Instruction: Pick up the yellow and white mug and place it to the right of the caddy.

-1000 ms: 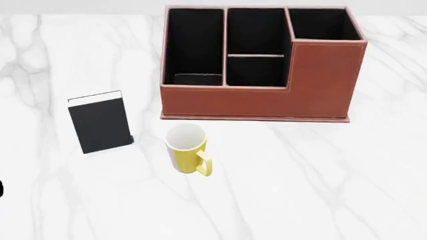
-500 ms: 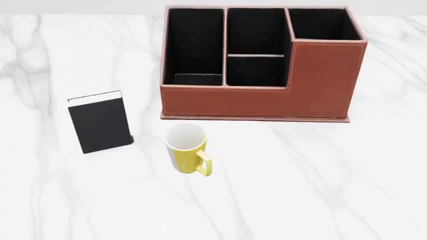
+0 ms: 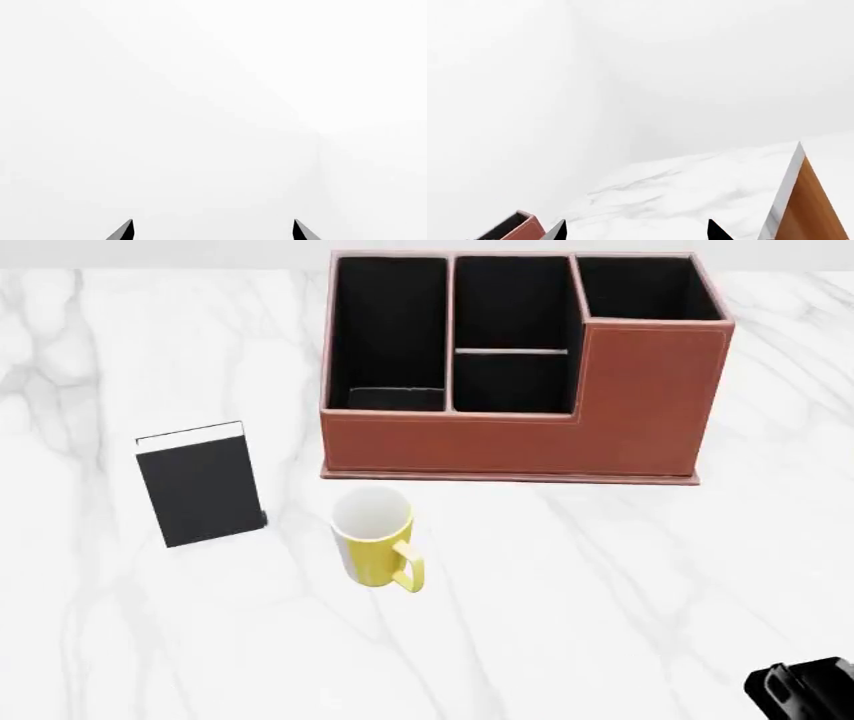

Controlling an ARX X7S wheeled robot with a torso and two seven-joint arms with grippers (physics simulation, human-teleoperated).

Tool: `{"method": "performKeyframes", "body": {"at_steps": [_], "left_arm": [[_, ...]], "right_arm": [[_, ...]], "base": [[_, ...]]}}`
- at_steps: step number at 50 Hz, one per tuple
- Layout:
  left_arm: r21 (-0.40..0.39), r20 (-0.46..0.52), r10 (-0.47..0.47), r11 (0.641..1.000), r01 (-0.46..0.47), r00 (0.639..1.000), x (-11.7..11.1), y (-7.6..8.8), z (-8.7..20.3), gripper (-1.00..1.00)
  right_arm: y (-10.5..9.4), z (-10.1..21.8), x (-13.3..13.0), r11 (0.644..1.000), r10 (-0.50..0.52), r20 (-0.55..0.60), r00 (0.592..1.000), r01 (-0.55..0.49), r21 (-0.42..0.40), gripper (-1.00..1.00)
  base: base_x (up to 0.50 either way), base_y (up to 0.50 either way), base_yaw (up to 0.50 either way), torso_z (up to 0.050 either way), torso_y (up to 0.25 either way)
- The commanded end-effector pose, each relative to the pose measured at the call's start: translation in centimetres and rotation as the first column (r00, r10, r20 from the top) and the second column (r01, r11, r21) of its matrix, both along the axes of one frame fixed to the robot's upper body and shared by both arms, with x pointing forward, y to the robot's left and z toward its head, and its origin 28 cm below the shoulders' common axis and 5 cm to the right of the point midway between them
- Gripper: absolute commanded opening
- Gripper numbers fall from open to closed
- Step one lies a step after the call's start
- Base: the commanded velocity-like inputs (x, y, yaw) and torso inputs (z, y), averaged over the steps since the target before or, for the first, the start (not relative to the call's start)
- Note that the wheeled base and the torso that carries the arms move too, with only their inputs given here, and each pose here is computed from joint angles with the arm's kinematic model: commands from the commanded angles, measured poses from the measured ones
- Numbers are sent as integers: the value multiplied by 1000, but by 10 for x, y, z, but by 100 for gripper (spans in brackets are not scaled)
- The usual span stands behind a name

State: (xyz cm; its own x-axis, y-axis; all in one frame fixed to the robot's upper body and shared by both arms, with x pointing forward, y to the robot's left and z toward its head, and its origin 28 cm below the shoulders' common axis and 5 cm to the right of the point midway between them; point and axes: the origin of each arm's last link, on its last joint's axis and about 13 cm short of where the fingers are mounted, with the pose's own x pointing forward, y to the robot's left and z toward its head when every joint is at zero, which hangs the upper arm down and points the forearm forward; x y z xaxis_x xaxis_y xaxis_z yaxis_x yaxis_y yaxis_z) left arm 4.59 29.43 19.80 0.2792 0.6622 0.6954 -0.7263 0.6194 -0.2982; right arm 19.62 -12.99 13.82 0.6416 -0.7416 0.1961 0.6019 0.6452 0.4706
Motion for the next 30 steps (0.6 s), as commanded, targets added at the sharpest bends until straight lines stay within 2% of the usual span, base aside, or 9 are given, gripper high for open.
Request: {"method": "performKeyframes", "body": {"at_steps": [1, 6, 22, 30], "left_arm": [[-16, -6, 19, 1000, -19, 1000, 2, 4, 3, 100], [-23, -6, 0, 1000, -1, 1000, 4, 4, 4, 100], [-21, -14, -13, 1000, 12, 1000, 8, 5, 6, 100], [-21, -20, -20, 1000, 20, 1000, 13, 6, 8, 100]], "right_arm": [[9, 35, -27, 998, 58, 114, 992, -53, -45, 100], [11, 36, -29, 995, 92, 123, 988, -86, -52, 100], [13, 37, -29, 992, 118, 129, 985, -111, -55, 100], [13, 36, -28, 991, 134, 136, 982, -131, -31, 100]], "base": [[0, 0, 0, 0, 0], [3, 0, 0, 0, 0], [392, 0, 0, 0, 0], [94, -195, 0, 0, 0]]}}
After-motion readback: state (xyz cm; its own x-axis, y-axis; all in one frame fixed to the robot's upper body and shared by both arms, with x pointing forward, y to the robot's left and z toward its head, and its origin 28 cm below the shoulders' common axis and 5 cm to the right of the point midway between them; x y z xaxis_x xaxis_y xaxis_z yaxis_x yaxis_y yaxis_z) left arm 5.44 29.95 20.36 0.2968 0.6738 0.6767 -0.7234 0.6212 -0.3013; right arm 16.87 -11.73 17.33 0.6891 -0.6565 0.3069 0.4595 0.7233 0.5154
